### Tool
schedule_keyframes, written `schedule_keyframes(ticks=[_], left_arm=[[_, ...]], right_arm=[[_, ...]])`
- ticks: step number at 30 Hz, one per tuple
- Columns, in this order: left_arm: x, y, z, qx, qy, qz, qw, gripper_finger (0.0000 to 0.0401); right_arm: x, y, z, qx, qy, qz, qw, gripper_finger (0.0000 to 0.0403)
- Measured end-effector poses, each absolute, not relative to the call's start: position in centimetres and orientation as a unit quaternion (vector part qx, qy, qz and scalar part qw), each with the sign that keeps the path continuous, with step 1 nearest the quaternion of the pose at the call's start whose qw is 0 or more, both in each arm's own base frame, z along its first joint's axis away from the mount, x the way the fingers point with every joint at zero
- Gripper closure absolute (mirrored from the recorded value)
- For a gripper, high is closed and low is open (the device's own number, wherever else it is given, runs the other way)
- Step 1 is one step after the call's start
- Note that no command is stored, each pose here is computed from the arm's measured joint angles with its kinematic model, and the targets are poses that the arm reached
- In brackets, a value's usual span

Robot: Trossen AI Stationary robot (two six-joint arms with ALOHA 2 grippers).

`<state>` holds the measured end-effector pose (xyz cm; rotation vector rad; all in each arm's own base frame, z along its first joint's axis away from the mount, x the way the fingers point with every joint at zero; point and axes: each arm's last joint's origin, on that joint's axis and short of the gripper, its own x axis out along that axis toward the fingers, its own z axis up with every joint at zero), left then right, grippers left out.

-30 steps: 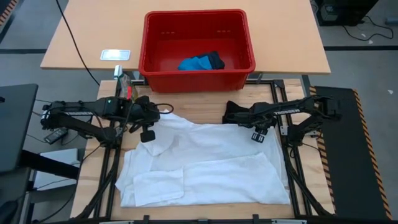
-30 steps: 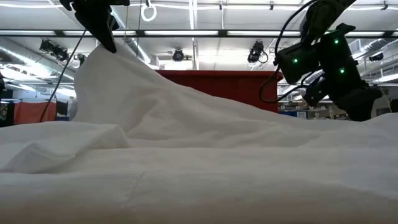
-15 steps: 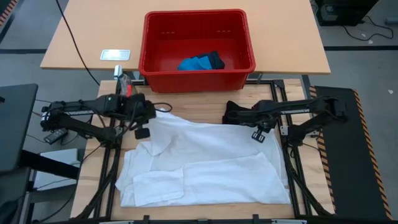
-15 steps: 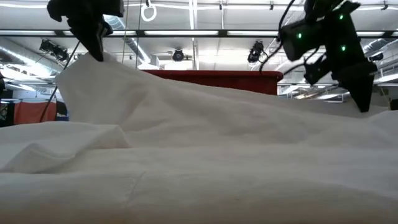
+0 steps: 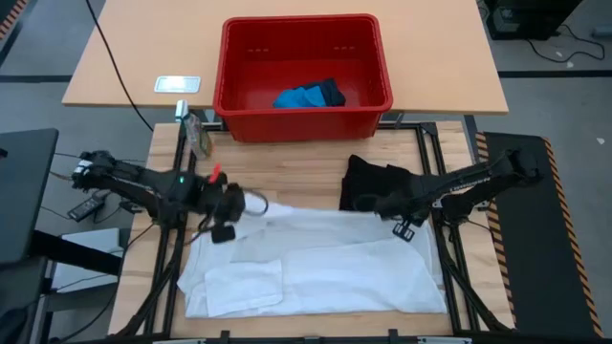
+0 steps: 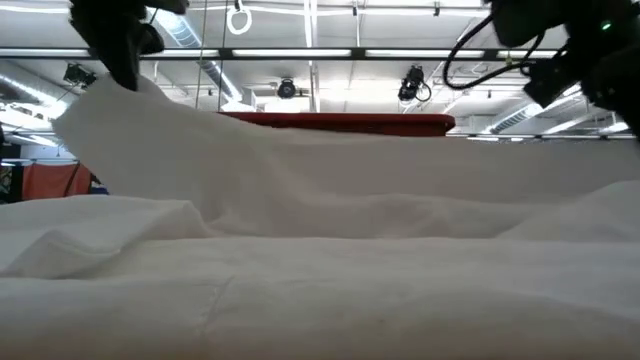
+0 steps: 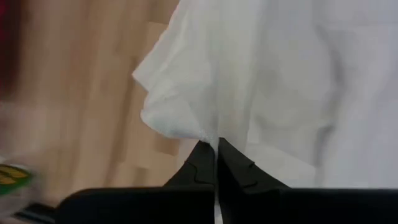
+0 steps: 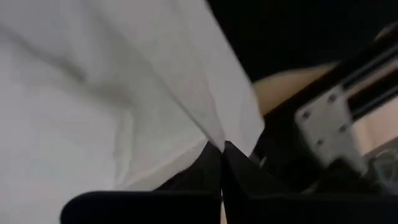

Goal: Fold laundry
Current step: Fold the white polo shirt on the table

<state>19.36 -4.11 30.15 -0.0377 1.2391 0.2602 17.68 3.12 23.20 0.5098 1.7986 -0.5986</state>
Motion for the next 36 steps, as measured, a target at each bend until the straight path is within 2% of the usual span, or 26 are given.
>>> schedule_keyframes(ticks=[5, 9, 15, 21, 26, 31, 36], left_arm=[[19.7, -8.2, 30.8, -0.055, 0.577, 0.094, 0.809, 0.0401], [19.5, -11.7, 31.5, -0.118, 0.555, 0.091, 0.818, 0.0401], [18.8, -17.0, 28.3, -0.108, 0.591, 0.096, 0.794, 0.0401], [19.5, -20.8, 25.1, -0.110, 0.603, 0.090, 0.785, 0.0401], [19.9, -22.5, 23.7, -0.139, 0.608, 0.082, 0.778, 0.0401], [20.0, -22.7, 23.6, -0.149, 0.607, 0.090, 0.775, 0.0392], [20.7, -23.0, 23.7, -0.173, 0.591, 0.073, 0.784, 0.0350]], right_arm=[[17.1, 6.5, 24.0, 0.245, 0.751, -0.272, 0.549, 0.0402], [17.2, 9.4, 25.1, 0.295, 0.718, -0.276, 0.566, 0.0402], [17.6, 13.8, 24.5, 0.358, 0.688, -0.245, 0.581, 0.0402], [18.4, 18.1, 21.2, 0.358, 0.723, -0.228, 0.545, 0.0403], [18.7, 20.8, 18.9, 0.358, 0.746, -0.221, 0.516, 0.0403], [18.4, 22.5, 18.1, 0.353, 0.757, -0.230, 0.499, 0.0400], [18.3, 23.0, 18.2, 0.366, 0.755, -0.248, 0.484, 0.0355]])
